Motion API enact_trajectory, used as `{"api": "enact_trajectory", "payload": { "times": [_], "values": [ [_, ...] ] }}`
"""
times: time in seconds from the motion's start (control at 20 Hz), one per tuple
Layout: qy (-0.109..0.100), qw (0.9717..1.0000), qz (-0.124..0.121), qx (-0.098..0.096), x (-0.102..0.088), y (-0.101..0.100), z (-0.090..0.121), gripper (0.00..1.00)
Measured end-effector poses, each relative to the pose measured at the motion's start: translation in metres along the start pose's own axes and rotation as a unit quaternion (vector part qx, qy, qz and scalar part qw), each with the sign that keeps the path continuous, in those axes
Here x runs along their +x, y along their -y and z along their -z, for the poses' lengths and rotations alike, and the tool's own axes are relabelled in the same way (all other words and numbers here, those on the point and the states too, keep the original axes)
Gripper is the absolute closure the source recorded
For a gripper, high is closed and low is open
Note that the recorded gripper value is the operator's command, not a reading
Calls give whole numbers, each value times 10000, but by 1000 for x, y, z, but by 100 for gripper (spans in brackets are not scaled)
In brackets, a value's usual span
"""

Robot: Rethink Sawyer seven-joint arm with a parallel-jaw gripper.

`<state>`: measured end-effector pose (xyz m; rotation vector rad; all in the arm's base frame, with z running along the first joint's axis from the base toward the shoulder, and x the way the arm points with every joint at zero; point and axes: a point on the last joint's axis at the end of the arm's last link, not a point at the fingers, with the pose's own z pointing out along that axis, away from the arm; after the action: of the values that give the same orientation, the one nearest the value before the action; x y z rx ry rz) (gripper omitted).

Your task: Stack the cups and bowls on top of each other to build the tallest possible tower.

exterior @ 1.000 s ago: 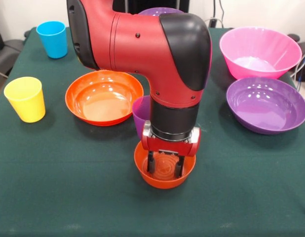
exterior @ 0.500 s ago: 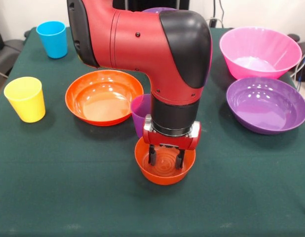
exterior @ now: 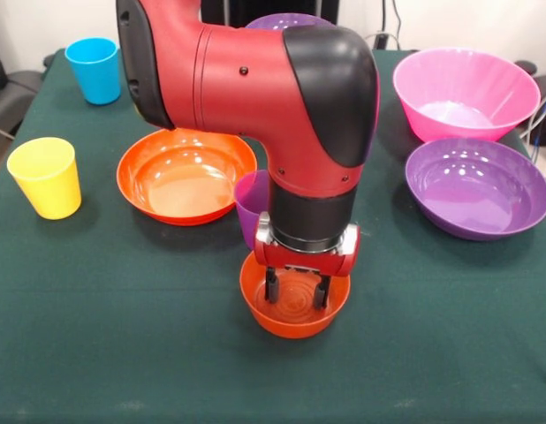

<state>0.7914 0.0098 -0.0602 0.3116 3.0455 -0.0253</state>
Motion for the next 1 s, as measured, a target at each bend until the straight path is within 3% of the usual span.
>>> {"api": "enact_trajectory", "payload": {
  "times": [0.55,1.0],
  "values": [
    [97,9999,-35,-30,-30,-1,-3,0],
    [239,9997,-47,-52,-41,-2,-4,0]
  ]
}}
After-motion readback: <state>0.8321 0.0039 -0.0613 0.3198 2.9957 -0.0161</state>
